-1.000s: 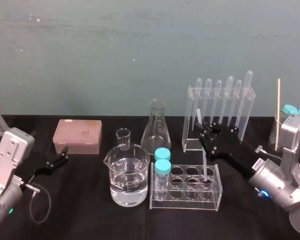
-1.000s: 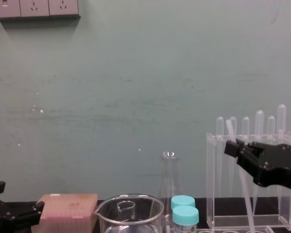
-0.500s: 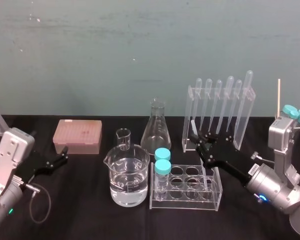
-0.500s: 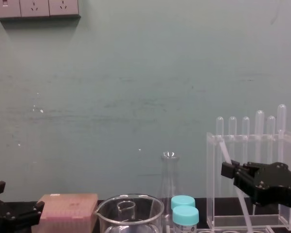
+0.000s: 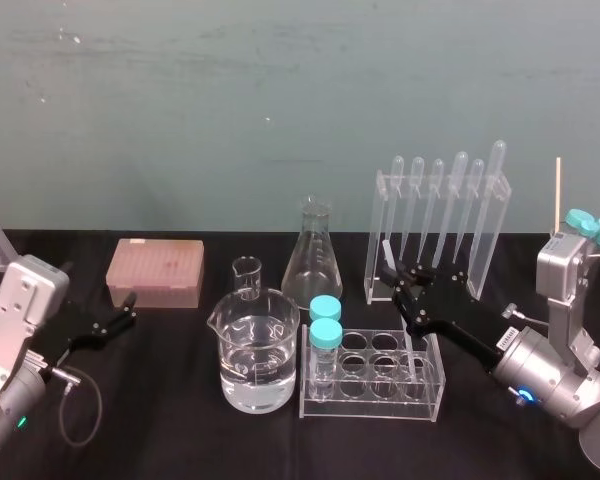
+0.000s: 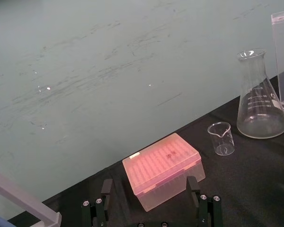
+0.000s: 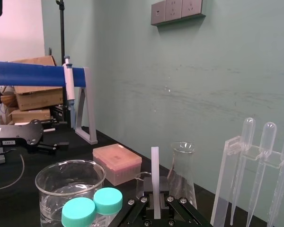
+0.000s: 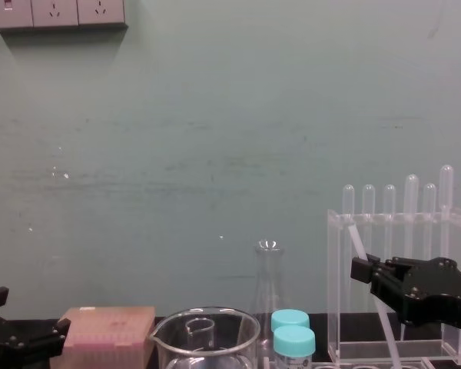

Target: Pick up the stirring rod with one hand, then place it down.

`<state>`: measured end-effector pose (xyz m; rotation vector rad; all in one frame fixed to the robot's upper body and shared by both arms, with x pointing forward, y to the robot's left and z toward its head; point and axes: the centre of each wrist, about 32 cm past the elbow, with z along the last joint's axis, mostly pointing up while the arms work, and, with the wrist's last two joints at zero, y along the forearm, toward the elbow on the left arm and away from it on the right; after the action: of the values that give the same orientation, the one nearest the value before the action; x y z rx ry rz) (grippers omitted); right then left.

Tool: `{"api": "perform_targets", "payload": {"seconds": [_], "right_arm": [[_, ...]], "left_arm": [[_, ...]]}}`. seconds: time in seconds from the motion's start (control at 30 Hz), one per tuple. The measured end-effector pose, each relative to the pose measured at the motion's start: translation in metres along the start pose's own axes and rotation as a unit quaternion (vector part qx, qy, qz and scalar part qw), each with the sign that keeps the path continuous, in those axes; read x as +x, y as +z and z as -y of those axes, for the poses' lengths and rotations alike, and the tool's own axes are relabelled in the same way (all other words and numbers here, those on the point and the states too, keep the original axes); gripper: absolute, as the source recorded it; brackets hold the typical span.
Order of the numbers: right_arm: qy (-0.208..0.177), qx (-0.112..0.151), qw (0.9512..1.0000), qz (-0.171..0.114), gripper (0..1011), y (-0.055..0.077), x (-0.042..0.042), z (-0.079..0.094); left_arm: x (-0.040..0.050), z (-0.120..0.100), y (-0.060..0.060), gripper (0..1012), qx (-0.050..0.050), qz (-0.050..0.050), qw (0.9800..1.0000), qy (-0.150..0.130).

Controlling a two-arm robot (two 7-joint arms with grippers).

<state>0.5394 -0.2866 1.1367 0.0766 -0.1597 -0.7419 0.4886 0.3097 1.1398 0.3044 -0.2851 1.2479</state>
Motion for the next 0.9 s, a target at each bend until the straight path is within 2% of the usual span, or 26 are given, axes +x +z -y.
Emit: {"api": "perform_targets", "payload": {"seconds": [0.27,0.4,0.43,0.63,0.67,0.77,0.8,0.9], "right_arm": [[0.000,0.002,1.0000,0.000,68,0.0002,0.0000,0.0000],[0.000,0.002,1.0000,0.000,139,0.0003,0.0001,0.0001],[0.000,0.002,1.0000,0.000,200,0.0002,0.0001,0.0001],[0.000,0.003,1.0000,0.000,355,0.0003,0.0002,0.0001],[0.000,0.003,1.0000,0.000,409,0.0003,0.0001,0.0001],[0.000,0.003,1.0000,0.000,466,0.0003,0.0001,0.0001],[0.000,0.003,1.0000,0.000,524,0.0003,0.0001,0.0001],[0.000,0.003,1.0000,0.000,612,0.0003,0.0001,0.0001]], "left_arm": [[0.0000,0.0000,0.0000,1000,0.000,0.000,1.0000,0.000],[0.0000,0.0000,0.0000,1000,0.000,0.000,1.0000,0.000],[0.0000,0.0000,0.0000,1000,0.000,0.000,1.0000,0.000],[0.0000,0.0000,0.0000,1000,0.000,0.000,1.0000,0.000],[0.0000,0.0000,0.0000,1000,0.000,0.000,1.0000,0.000],[0.0000,0.0000,0.0000,1000,0.000,0.000,1.0000,0.000],[0.0000,0.0000,0.0000,1000,0.000,0.000,1.0000,0.000],[0.0000,0.0000,0.0000,1000,0.000,0.000,1.0000,0.000]]}}
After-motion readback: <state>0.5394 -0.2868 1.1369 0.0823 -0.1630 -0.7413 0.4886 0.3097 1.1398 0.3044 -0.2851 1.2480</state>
